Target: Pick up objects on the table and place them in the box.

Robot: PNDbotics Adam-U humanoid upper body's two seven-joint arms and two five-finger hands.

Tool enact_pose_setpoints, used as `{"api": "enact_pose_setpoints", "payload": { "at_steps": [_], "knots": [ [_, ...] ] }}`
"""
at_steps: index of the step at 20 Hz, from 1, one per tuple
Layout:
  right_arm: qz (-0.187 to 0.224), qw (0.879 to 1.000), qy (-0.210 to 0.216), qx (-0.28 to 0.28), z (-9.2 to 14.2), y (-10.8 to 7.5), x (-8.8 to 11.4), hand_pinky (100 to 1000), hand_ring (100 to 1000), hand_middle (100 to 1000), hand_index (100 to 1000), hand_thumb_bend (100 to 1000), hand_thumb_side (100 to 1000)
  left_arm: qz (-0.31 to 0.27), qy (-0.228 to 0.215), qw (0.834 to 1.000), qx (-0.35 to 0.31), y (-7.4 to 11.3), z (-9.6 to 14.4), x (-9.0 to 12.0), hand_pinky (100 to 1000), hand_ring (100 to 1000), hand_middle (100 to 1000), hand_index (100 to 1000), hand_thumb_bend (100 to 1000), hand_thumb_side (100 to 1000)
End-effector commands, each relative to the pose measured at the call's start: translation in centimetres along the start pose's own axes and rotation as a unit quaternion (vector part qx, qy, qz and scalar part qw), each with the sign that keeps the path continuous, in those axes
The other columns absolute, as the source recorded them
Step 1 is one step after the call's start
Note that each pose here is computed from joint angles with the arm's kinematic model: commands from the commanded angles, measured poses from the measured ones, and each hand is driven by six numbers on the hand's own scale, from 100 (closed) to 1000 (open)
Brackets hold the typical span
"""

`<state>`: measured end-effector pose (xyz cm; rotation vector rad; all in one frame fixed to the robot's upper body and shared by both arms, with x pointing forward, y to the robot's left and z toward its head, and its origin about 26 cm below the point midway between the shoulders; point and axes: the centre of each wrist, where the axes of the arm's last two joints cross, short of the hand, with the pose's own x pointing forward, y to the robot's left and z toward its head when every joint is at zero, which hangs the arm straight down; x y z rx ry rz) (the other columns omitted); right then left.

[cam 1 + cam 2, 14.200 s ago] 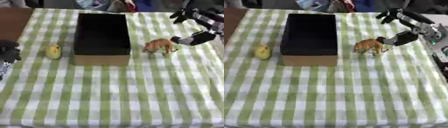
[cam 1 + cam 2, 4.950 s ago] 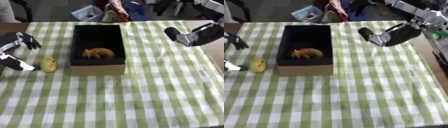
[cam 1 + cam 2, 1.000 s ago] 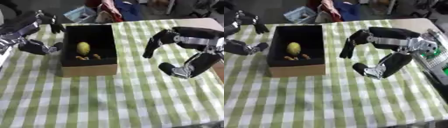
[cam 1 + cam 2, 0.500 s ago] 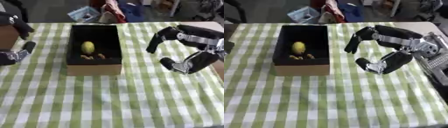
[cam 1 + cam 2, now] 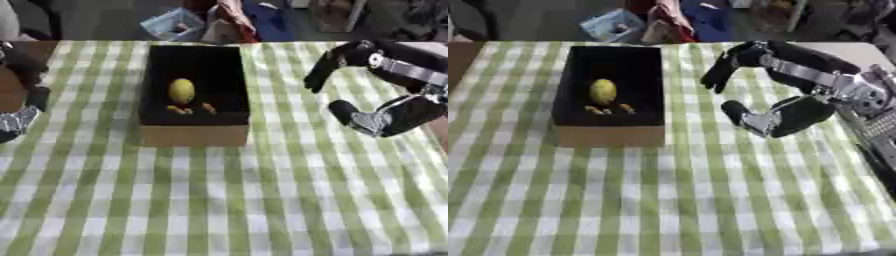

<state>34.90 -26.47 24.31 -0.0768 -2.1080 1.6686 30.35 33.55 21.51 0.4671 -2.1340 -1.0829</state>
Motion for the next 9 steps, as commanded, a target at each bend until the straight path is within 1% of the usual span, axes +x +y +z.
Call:
{"api": "enact_pose_setpoints", "payload": {
  "at_steps": [1, 4, 5, 6, 9],
  "knots": [
    [0.018, 1.000, 0.011, -0.009, 0.6, -1.1, 0.1, 750, 648, 675, 816, 100, 495, -0.013, -0.004, 1.000, 0.000, 0.7, 0.1, 0.5, 699, 482, 490, 681, 147, 100],
    [0.017, 1.000, 0.014, -0.015, 0.7, -1.0, 0.0, 749, 647, 675, 816, 100, 497, -0.012, 0.000, 1.000, -0.008, 0.4, 0.4, 0.4, 703, 484, 493, 682, 144, 100],
    [0.016, 1.000, 0.016, -0.016, 0.7, -0.9, 0.0, 749, 647, 676, 816, 100, 497, -0.011, 0.003, 1.000, -0.010, 0.2, 0.6, 0.3, 705, 485, 494, 683, 194, 100],
    [0.016, 1.000, 0.018, -0.016, 0.8, -0.9, -0.1, 749, 647, 676, 817, 100, 496, -0.011, 0.006, 1.000, -0.013, 0.0, 0.7, 0.2, 705, 485, 494, 683, 147, 100],
    [0.016, 0.999, 0.022, -0.022, 0.9, -0.9, -0.3, 749, 646, 675, 817, 100, 491, -0.012, 0.008, 1.000, -0.021, -0.3, 1.0, 0.1, 707, 488, 497, 684, 140, 100]
  ]
}}
